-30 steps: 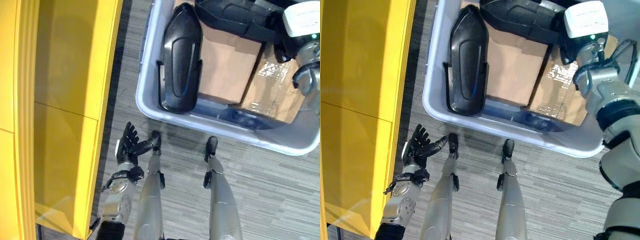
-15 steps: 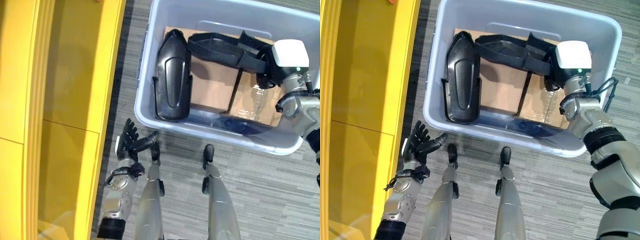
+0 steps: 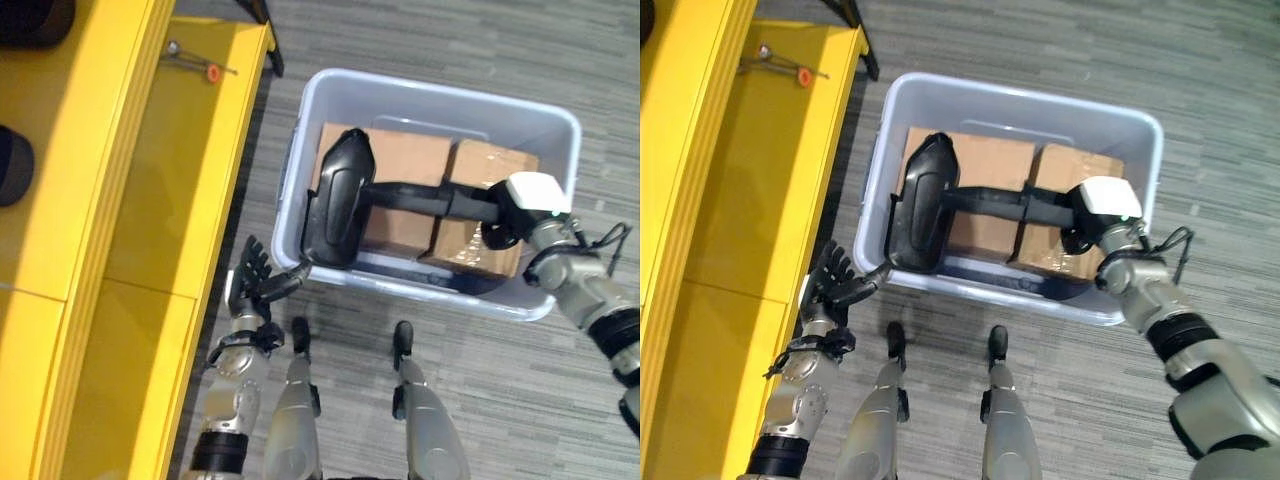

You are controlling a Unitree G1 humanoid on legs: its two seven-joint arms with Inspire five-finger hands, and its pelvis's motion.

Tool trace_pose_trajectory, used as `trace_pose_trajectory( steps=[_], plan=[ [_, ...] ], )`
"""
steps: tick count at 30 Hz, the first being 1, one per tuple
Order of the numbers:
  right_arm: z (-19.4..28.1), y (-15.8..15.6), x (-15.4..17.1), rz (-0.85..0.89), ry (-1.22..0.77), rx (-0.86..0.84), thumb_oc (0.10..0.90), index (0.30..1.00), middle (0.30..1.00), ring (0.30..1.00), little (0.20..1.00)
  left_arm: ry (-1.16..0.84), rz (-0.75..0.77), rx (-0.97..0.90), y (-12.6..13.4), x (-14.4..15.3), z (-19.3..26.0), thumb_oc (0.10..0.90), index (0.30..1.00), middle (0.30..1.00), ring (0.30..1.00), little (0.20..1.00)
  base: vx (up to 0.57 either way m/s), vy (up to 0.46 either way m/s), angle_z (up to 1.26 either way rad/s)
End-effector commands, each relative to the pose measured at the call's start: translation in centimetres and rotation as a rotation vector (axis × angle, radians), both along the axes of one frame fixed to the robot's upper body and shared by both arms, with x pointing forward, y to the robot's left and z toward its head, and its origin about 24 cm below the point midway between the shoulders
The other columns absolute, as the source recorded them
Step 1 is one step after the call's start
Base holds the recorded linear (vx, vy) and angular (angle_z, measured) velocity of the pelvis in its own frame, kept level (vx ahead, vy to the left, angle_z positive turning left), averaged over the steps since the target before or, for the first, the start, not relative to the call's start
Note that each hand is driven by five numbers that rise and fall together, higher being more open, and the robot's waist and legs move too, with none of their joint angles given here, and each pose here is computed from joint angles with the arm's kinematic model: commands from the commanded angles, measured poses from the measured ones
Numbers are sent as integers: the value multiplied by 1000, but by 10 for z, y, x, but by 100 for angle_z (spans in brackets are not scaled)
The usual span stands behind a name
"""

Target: Move parts from the plastic box to the shelf.

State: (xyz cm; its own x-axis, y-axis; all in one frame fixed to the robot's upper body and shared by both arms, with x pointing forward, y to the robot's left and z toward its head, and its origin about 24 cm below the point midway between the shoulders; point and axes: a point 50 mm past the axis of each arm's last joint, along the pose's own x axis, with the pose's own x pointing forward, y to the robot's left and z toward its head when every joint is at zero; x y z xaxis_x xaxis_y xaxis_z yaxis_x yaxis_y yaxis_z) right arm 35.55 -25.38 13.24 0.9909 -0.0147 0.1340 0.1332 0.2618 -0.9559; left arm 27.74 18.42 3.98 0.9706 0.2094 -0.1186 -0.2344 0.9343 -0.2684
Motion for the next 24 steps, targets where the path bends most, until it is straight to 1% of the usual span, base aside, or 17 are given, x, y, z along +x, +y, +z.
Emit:
trace_pose_trajectory(
  steps=[1, 6, 10, 15, 21, 23, 24],
  plan=[
    [78, 9, 6, 55, -317, 26, 400, 300, 300, 300, 300, -191, -30, 50, -7, 10, 38, 900, 1000, 1000, 1000, 1000, -30, 5, -7],
    [74, 13, -6, 77, -368, 85, 400, 300, 300, 300, 300, -147, -31, 72, 1, 3, 27, 900, 1000, 1000, 1000, 1000, 19, -12, 0],
    [71, 12, -12, 85, -373, 67, 400, 300, 300, 300, 300, -94, -33, 67, 3, -6, 13, 900, 1000, 1000, 1000, 1000, 62, -38, -1],
    [79, 17, -17, 126, -406, 50, 400, 300, 300, 300, 300, -40, -31, 36, 3, -17, -2, 900, 1000, 1000, 1000, 1000, 46, -82, -2],
    [87, 36, -20, 217, -428, 62, 400, 300, 300, 300, 300, 14, -30, -2, 1, -28, -16, 900, 1000, 1000, 1000, 1000, -6, -117, -1],
    [95, 49, -19, 269, -451, 72, 400, 300, 300, 300, 300, 31, -13, -18, 2, -32, -20, 900, 1000, 1000, 1000, 1000, -57, -114, 2],
    [95, 49, -19, 270, -451, 72, 400, 300, 300, 300, 300, 31, -13, -18, 2, -32, -20, 900, 1000, 1000, 1000, 1000, -101, -104, 3]
  ],
)
